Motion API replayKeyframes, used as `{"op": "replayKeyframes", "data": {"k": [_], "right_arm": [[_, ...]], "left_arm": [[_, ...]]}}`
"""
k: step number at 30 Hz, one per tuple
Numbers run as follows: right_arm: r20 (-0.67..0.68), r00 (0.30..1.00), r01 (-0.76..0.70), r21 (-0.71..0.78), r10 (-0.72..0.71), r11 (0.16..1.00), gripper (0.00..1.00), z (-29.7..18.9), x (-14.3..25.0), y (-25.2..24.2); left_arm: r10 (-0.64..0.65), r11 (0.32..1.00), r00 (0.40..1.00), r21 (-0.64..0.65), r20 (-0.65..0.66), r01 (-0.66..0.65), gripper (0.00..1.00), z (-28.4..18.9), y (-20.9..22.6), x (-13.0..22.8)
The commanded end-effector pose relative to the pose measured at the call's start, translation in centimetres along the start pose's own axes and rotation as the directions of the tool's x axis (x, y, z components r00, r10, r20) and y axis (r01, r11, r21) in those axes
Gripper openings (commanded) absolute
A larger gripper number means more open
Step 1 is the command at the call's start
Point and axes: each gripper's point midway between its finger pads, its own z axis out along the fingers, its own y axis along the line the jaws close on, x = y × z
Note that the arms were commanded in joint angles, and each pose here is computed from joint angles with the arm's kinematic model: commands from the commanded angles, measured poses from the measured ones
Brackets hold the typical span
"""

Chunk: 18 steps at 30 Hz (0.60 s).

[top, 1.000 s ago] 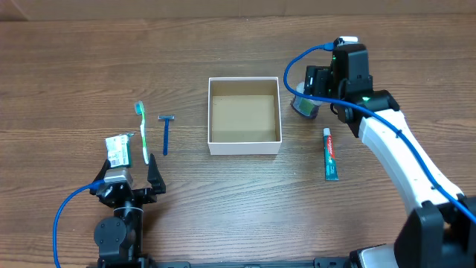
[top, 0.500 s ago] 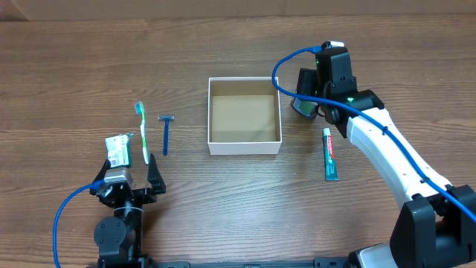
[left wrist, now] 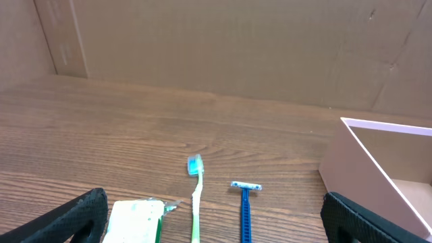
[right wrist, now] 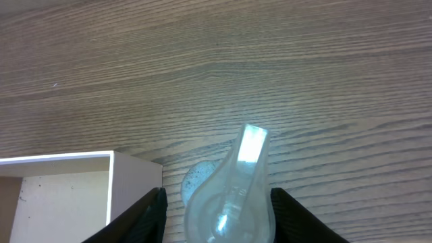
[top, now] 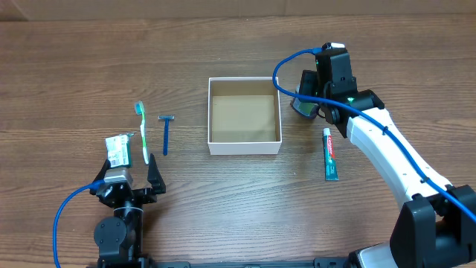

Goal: Pack container
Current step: 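Close right gripper on the soap bottle pump head and lift, then carry the soap bottle left and lower it into the white box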

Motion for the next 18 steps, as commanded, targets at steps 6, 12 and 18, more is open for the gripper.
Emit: {"op": "replayKeyframes", "data": {"k": [6,12,18], "right_arm": [[0.004,1.000,0.002,0.010,-0.002,1.000,0.56,1.1,-0.1,0.1],[0.024,1.000,0.005,0.063,-0.007,0.998,0.41,1.0,-0.4,-0.8],[0.044,0.999,0.028,0.099,-0.033,0.995,0.40,0.1,-1.0,-1.4]], "left_arm": [[-0.014,1.000,1.000,-0.002,0.009,0.014,1.00,0.0,0.0,-0.1],[-0.014,1.000,1.000,-0.002,0.009,0.014,1.00,0.0,0.0,-0.1],[-0.014,1.000,1.000,-0.002,0.009,0.014,1.00,0.0,0.0,-0.1]]}}
